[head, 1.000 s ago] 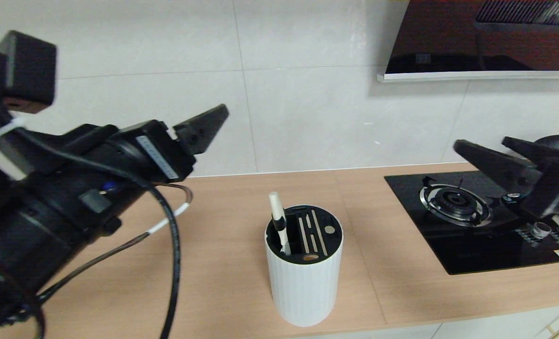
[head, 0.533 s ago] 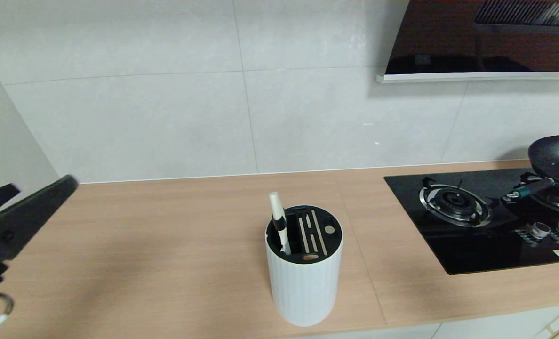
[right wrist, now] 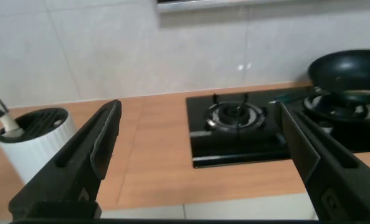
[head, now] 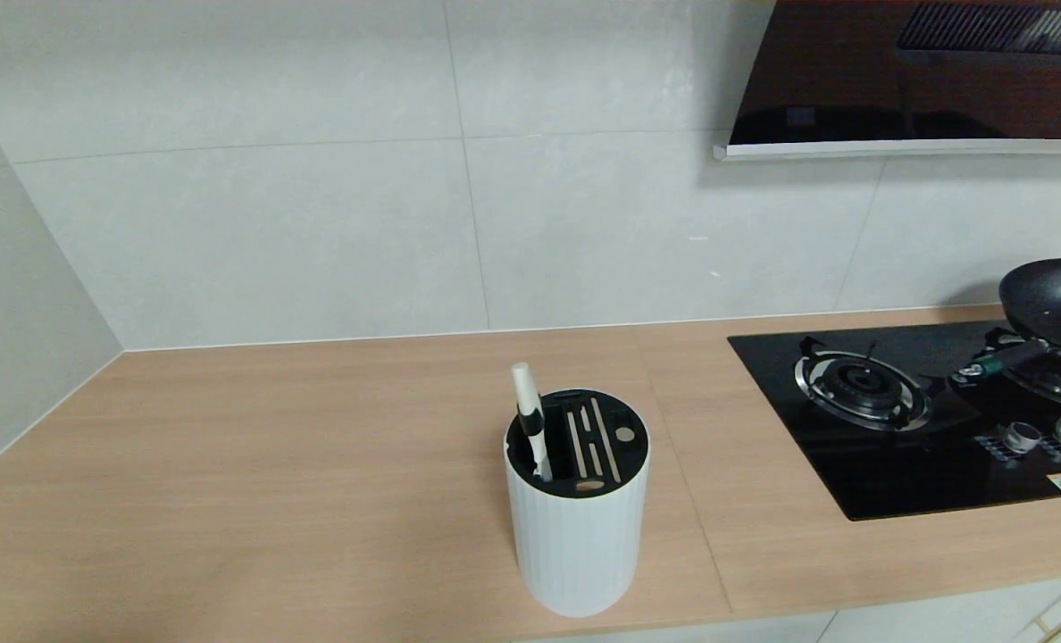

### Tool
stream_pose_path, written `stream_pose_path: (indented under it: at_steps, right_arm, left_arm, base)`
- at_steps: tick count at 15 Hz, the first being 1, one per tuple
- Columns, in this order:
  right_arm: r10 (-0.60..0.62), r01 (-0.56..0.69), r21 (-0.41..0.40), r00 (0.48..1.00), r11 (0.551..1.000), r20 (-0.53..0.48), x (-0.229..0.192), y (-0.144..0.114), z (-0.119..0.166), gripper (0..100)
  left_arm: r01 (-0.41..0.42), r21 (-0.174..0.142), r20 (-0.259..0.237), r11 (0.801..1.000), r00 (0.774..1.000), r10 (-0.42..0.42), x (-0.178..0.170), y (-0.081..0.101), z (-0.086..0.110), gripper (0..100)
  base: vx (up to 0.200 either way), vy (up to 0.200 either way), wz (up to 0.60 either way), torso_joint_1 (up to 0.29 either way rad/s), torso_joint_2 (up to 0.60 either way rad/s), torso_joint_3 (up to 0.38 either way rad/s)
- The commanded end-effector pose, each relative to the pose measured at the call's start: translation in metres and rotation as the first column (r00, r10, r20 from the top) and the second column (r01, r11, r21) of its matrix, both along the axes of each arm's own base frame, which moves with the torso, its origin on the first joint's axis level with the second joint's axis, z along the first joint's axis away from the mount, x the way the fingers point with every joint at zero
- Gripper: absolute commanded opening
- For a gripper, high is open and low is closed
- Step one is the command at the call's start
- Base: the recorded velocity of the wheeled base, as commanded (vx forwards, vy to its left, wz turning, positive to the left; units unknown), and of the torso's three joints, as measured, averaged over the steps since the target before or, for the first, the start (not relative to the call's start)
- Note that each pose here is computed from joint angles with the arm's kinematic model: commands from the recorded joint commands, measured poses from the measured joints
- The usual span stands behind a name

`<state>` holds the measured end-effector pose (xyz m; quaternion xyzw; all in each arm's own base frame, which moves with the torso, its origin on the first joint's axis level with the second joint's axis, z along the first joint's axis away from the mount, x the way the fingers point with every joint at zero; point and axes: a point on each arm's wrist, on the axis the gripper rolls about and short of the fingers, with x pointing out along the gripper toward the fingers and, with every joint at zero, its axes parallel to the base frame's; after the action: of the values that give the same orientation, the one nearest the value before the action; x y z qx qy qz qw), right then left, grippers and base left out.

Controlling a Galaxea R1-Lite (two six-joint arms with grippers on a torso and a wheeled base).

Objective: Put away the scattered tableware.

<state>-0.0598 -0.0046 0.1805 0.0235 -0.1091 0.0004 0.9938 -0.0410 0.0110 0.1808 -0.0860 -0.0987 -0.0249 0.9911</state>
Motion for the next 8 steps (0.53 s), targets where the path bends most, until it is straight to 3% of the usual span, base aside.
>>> stream_pose_path:
  at_steps: [1, 4, 7, 8]
  right_arm:
    - [-0.001, 0.003, -0.033, 0.999, 0.999, 0.044, -0.009, 0.005, -0.017, 100]
    - [-0.083, 0.083, -0.025, 0.997, 0.996, -0.003, -0.002, 0.003, -0.027, 100]
    - [-0.148, 0.139, -0.065, 0.973, 0.988, -0.175, 0.021, 0.001, -0.072, 100]
    - [-0.156, 0.144, -0.072, 0.966, 0.987, -0.208, 0.029, 0.001, -0.087, 100]
  left_arm:
    - [-0.078, -0.006, 0.03, 0.997, 0.997, 0.078, -0.005, -0.002, -0.015, 100]
    - [-0.146, 0.012, 0.056, 0.989, 0.988, 0.145, -0.006, -0.008, -0.038, 100]
    - [-0.198, 0.047, -0.068, 0.979, 0.977, 0.201, 0.012, -0.008, -0.08, 100]
    - [-0.19, 0.076, -0.113, 0.979, 0.974, 0.198, 0.016, -0.008, -0.093, 100]
  base:
    - [0.0, 0.0, 0.0, 0.0, 0.0, 0.0]
    - [0.0, 0.0, 0.0, 0.0, 0.0, 0.0]
    - [0.0, 0.0, 0.0, 0.0, 0.0, 0.0]
    - [0.0, 0.0, 0.0, 0.0, 0.0, 0.0]
